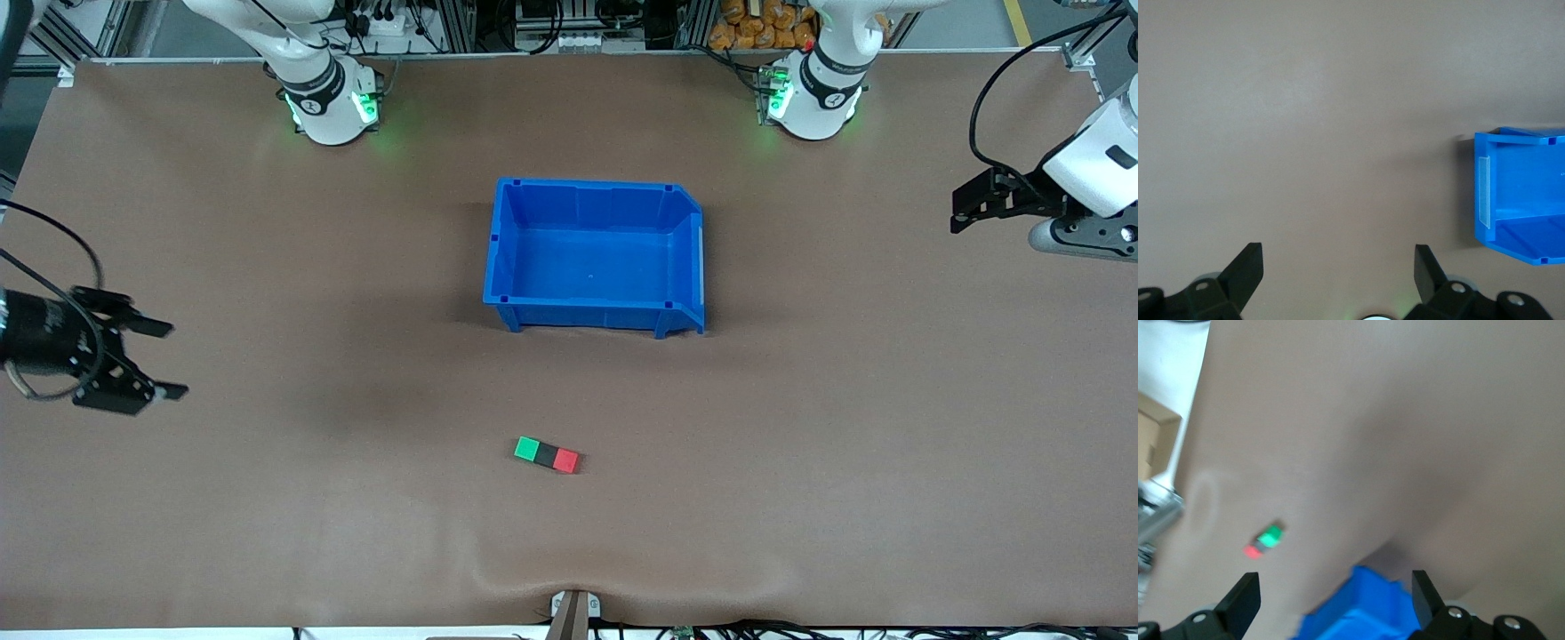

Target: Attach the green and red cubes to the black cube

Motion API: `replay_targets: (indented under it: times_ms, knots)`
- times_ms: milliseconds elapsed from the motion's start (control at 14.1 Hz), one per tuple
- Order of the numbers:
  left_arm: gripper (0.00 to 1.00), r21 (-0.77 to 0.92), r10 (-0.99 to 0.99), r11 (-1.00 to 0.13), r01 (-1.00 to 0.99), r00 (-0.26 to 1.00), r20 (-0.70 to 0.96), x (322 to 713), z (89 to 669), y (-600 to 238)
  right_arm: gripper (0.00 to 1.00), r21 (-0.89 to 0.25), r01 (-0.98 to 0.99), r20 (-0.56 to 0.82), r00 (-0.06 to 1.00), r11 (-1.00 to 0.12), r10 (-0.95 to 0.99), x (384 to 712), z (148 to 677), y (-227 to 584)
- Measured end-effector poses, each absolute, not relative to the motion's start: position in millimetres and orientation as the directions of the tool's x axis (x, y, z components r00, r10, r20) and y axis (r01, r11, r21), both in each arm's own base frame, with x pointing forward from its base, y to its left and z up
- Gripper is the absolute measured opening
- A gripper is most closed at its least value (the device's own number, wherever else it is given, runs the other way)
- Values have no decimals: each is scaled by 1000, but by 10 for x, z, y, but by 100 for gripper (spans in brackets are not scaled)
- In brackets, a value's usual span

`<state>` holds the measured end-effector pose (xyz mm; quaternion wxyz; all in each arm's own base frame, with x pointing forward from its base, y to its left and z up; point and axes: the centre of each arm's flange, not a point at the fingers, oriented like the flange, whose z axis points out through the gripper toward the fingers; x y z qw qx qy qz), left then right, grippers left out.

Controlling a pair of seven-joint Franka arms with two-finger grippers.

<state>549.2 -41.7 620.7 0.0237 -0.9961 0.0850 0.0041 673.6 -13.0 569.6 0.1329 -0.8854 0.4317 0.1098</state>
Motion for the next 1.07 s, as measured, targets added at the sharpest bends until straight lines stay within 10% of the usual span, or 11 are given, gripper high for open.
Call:
replay_targets:
  times_ms: [498,1067]
  knots:
    - [100,-46,-168,-985,-169,986,-13,5495,6200,-412,100,-52,-347,-132,932,-936,-338,6250,6196,-357]
    - [100,-46,-167,-985,-167,986,-14,5499,6190,-403,100,-20,-118,-65,991,-993,-116,5592,6762,-426]
